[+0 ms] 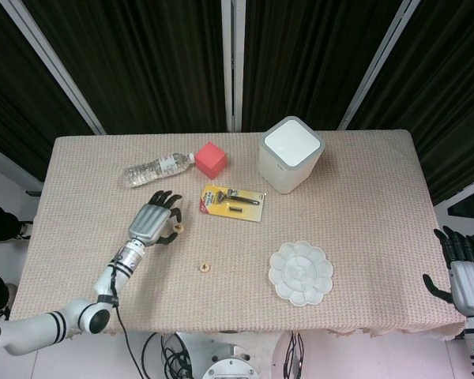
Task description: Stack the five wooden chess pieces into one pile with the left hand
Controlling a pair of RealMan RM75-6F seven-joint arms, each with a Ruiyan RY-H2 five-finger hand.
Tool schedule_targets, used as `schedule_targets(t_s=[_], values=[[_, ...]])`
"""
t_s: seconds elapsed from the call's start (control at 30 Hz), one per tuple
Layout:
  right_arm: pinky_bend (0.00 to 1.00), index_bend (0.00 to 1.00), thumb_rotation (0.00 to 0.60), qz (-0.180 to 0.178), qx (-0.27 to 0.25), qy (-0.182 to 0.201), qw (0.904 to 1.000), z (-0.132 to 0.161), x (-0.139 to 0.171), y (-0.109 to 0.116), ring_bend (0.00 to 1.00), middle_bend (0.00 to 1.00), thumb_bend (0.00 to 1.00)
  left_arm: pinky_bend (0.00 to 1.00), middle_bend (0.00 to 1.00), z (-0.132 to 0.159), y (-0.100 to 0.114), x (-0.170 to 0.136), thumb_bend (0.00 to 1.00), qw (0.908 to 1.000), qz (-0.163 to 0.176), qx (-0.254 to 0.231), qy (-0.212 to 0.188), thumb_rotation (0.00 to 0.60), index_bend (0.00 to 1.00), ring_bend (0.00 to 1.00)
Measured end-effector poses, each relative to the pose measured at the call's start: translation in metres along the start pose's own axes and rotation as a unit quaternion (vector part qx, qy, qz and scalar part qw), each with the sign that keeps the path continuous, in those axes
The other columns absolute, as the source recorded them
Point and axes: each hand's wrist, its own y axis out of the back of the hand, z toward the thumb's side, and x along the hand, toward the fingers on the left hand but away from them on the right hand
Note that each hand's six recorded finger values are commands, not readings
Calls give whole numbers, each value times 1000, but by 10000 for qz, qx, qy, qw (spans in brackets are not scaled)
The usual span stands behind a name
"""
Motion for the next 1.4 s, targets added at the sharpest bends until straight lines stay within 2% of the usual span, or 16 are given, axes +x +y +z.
schedule_targets(t_s=[0.43, 0.73, 1.03, 1.17, 1.27, 1.4], values=[[0, 0, 600, -12, -10, -25, 10000, -3, 0, 0, 0, 0, 243, 0, 102, 4, 5, -6, 284, 9999, 101, -19, -54, 600, 413, 0], [0, 0, 600, -21, -30, 22, 10000, 0, 0, 0, 0, 0, 243, 1, 99, 30, 12, -34, 284, 9989, 227, -111, -397, 600, 399, 0], [0, 0, 600, -48, -52, -20, 10000, -4, 4, 0, 0, 0, 243, 4, 98, 78, -14, -62, 282, 9916, 116, -106, -1287, 600, 345, 0], [0, 0, 600, -54, -79, -57, 9999, -7, 6, 1, 0, 0, 243, 0, 96, 92, -31, -72, 282, 9870, 78, 56, -1605, 600, 342, 0], [0, 0, 600, -57, -82, -71, 9999, -9, 6, 1, 0, 0, 242, 0, 90, 94, -44, -75, 282, 9860, -74, 142, -1661, 600, 341, 0], [0, 0, 600, -70, -94, -67, 9999, -9, 7, 2, 0, 0, 243, 0, 89, 89, -50, -72, 282, 9873, -142, 186, -1574, 600, 341, 0]])
